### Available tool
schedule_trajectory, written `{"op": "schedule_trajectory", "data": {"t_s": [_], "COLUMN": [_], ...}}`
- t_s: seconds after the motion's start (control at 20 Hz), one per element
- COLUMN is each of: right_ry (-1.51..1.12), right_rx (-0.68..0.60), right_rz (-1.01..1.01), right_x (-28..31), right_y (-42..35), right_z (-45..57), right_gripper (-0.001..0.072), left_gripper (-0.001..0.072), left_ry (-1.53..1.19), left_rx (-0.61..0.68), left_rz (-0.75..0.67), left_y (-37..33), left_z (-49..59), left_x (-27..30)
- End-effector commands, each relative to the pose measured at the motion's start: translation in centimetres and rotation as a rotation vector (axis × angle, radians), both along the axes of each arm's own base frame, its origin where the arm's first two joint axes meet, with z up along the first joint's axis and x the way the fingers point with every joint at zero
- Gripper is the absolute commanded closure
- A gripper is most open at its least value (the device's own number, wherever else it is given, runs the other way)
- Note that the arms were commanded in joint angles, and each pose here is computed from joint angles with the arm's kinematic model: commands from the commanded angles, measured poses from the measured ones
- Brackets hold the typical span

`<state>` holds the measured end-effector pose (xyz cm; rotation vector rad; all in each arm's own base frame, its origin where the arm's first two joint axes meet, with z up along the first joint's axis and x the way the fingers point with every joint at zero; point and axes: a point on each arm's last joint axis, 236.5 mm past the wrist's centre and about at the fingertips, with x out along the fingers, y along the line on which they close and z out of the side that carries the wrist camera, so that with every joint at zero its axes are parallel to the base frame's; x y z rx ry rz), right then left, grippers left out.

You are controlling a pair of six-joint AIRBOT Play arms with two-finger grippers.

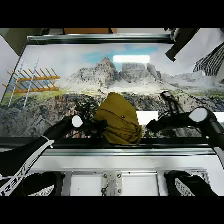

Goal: Fold the clothes and pants, and hang the long-sleeved shirts on hangers.

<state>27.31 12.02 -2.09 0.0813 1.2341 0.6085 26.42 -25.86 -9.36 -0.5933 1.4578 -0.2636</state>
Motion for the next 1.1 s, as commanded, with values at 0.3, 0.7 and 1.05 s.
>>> {"op": "schedule_trajectory", "data": {"t_s": [0.3,0.7,1.05], "right_ry": [0.197,-0.642,-1.358], "right_rx": [-0.037,0.066,0.364], "right_rz": [0.130,0.152,-0.061], "right_x": [-2.7,4.4,-6.8], "right_y": [4.9,5.0,2.2], "right_z": [-8.0,26.8,54.9], "right_gripper": [0.0672,0.0697,0.0698], "left_gripper": [0.0695,0.0695,0.0695], "left_ry": [-0.080,-0.842,-1.419], "left_rx": [-0.042,-0.377,-0.601], "left_rz": [-0.022,-0.037,-0.174], "left_y": [-0.2,0.8,1.1], "left_z": [3.5,39.9,63.4], "left_x": [0.5,3.8,-5.4]}}
